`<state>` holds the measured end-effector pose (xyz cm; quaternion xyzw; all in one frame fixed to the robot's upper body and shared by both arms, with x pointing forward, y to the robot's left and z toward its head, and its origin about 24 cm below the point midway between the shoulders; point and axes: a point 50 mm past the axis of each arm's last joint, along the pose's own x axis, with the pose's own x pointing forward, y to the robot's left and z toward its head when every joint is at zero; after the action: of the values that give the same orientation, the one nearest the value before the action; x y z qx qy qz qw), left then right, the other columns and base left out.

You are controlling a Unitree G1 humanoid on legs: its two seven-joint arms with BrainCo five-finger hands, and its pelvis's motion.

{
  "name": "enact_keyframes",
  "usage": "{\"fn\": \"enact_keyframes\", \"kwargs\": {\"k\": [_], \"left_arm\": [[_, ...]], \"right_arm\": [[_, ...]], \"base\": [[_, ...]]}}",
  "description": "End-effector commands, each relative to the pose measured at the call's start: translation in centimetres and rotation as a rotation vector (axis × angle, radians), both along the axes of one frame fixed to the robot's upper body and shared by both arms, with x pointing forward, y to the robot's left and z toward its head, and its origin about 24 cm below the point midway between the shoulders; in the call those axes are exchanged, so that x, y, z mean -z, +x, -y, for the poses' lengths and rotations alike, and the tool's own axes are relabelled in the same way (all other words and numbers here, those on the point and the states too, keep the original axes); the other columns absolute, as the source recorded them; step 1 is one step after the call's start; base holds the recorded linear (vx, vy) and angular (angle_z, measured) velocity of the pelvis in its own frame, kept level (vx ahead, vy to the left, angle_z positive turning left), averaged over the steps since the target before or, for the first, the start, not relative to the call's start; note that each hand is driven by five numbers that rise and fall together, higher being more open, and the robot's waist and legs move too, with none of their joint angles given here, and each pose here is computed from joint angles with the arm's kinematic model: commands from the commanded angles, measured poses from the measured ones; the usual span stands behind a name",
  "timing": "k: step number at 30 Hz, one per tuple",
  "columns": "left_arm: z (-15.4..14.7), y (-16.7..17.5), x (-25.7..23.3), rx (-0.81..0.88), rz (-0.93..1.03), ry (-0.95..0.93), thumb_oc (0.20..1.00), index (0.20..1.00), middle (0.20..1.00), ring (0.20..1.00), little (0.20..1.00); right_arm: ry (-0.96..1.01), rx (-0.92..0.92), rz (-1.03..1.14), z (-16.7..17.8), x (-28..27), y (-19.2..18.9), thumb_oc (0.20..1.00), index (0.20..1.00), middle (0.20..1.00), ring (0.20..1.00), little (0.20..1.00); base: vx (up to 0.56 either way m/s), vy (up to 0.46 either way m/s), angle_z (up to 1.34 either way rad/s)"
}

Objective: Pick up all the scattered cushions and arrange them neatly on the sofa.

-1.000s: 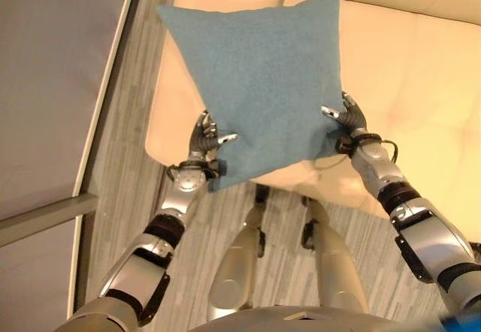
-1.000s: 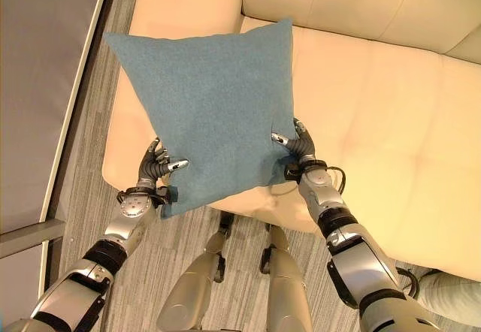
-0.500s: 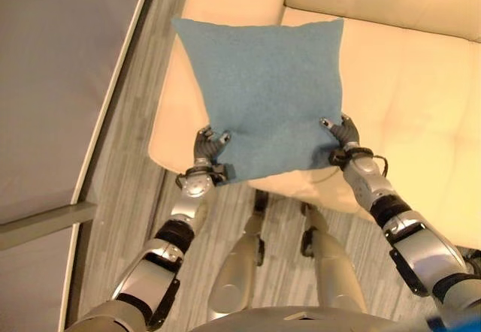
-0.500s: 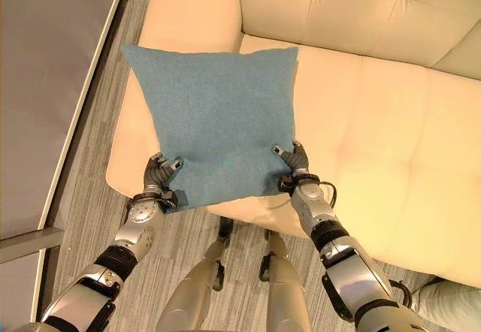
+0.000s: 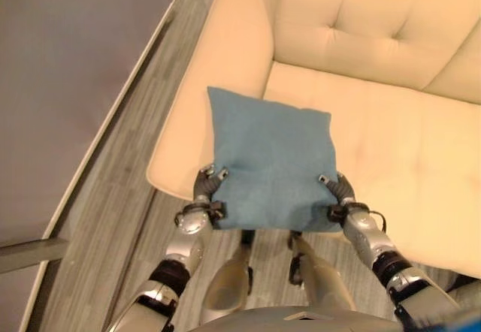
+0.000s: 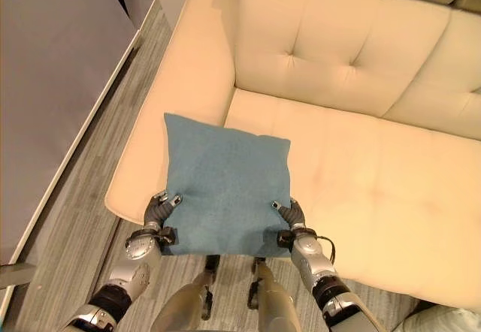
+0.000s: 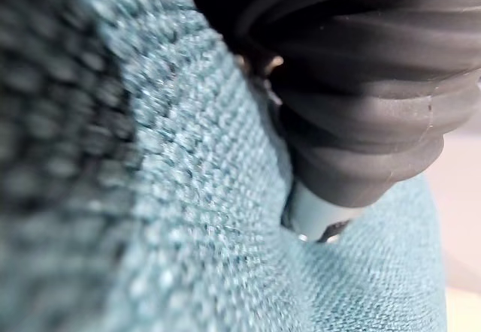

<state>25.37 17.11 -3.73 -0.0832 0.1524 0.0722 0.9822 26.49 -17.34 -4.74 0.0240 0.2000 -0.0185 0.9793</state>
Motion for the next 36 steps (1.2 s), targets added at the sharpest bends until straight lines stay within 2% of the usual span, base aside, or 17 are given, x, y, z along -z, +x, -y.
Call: {"fn": "enact_keyframes", "kwargs": {"k": [1, 8, 13, 20, 25, 36], "left_arm": [[2.6, 1.8, -2.9, 0.095, 0.160, -0.080, 0.200, 0.200, 0.200, 0.200, 0.200], [2.1, 1.1, -2.9, 0.111, 0.150, -0.028, 0.200, 0.200, 0.200, 0.200, 0.200], [1.9, 1.1, -3.1, 0.093, 0.154, -0.014, 0.200, 0.200, 0.200, 0.200, 0.200], [2.1, 1.0, -3.0, 0.094, 0.151, -0.019, 0.200, 0.200, 0.200, 0.200, 0.200], [4.3, 1.5, -3.0, 0.135, 0.144, -0.061, 0.200, 0.200, 0.200, 0.200, 0.200], [2.7, 0.8, -2.4, 0.100, 0.116, -0.031, 0.200, 0.200, 0.200, 0.200, 0.200]], "right_arm": [[0.077, -0.123, 0.235, -3.8, -4.2, 2.1, 0.200, 0.200, 0.200, 0.200, 0.200], [-0.040, -0.119, 0.287, -3.4, -5.0, 1.6, 0.200, 0.200, 0.200, 0.200, 0.200], [-0.083, -0.131, 0.299, -3.3, -5.4, 1.7, 0.200, 0.200, 0.200, 0.200, 0.200], [-0.112, -0.139, 0.342, -3.2, -6.4, 2.2, 0.200, 0.200, 0.200, 0.200, 0.200], [-0.176, -0.089, 0.367, -1.1, -7.1, 1.9, 0.200, 0.200, 0.200, 0.200, 0.200], [-0.138, -0.055, 0.366, -1.1, -6.9, 1.8, 0.200, 0.200, 0.200, 0.200, 0.200]], "base": [[0.04, 0.189, -0.27], [-0.05, 0.179, -0.67], [-0.04, -0.107, -0.69], [0.02, -0.225, 0.03], [-0.05, -0.371, 0.32], [0.10, -0.035, -0.06]]}}
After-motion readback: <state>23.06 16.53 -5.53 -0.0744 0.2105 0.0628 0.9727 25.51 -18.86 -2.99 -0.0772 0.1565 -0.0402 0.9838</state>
